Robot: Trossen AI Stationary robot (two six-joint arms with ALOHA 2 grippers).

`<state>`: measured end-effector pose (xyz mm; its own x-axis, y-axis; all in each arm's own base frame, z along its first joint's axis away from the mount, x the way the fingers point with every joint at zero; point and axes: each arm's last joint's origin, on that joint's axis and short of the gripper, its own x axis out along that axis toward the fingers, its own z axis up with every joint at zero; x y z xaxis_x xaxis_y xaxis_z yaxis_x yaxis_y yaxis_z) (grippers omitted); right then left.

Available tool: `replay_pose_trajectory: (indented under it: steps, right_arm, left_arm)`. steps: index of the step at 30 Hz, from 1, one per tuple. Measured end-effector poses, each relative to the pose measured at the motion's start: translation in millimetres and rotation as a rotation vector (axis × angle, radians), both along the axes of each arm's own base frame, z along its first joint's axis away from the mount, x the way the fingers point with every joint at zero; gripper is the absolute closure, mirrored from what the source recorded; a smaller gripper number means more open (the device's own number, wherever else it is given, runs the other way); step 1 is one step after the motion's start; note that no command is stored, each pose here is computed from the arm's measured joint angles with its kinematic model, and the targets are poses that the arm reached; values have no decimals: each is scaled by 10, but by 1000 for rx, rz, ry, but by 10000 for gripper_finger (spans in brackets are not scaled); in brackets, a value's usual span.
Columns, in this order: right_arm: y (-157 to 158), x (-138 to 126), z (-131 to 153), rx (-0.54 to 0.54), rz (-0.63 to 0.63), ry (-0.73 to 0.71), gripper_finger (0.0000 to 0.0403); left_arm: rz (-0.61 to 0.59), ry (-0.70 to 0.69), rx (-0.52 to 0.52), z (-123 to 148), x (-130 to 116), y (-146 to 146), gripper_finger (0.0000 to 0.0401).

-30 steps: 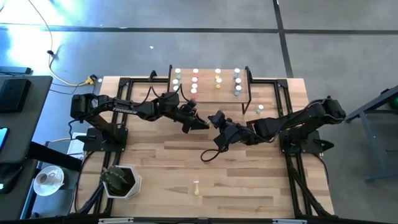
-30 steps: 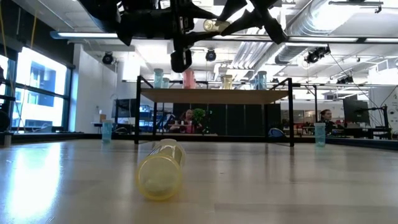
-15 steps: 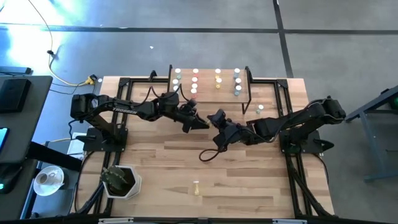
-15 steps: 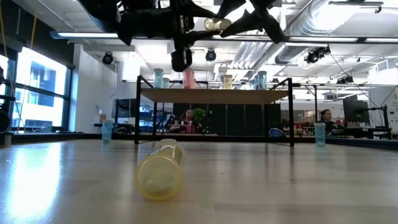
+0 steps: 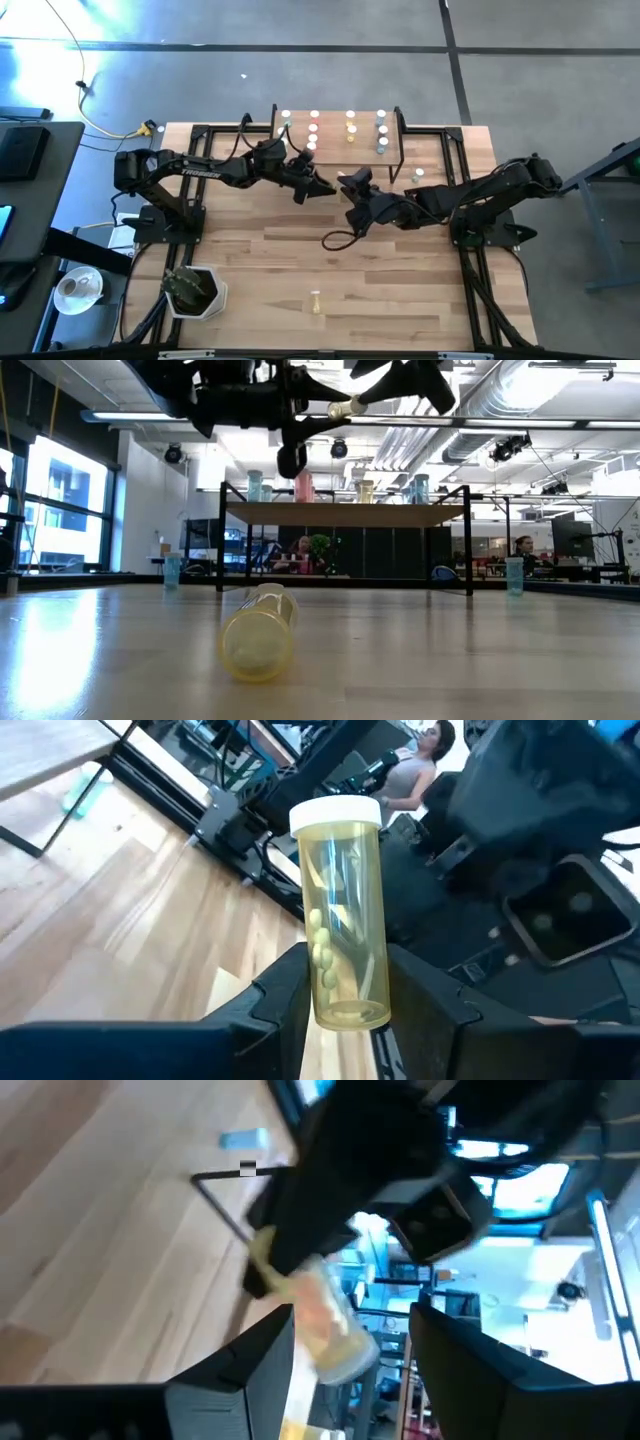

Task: Pick and place medicine bottles onto shelf by color
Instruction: Put the yellow pill bottle on the shelf

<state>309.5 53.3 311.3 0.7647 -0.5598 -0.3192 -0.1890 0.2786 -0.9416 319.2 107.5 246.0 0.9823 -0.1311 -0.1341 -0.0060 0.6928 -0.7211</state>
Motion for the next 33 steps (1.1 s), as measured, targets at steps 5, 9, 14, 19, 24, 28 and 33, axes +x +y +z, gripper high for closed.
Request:
replay_pose_trajectory:
  steps: [5, 9, 14, 19, 24, 28, 33]
  right_arm:
    - [-25, -53, 156, 69, -41, -133, 213]
    - [-115, -133, 401, 192, -99, -285, 213]
    - [-304, -292, 762, 479, -115, -490, 213]
    - [-500, -377, 1006, 841, -80, -566, 213]
    - [-617, -388, 1079, 1040, -27, -561, 213]
    - [-677, -388, 1074, 1097, -60, -587, 213]
    - [-728, -402, 1033, 1137, -123, -581, 213]
  left_arm:
    - [1, -9, 58, 2, -8, 24, 291]
    - [-2, -30, 161, 12, -6, 29, 291]
    - [30, -50, 312, 24, -4, 44, 291]
    - [36, -87, 451, 55, 0, 50, 291]
    - [30, -108, 574, 68, 1, 52, 291]
    - [60, -101, 689, 69, 4, 57, 291]
    - [119, -84, 786, 76, 17, 42, 291]
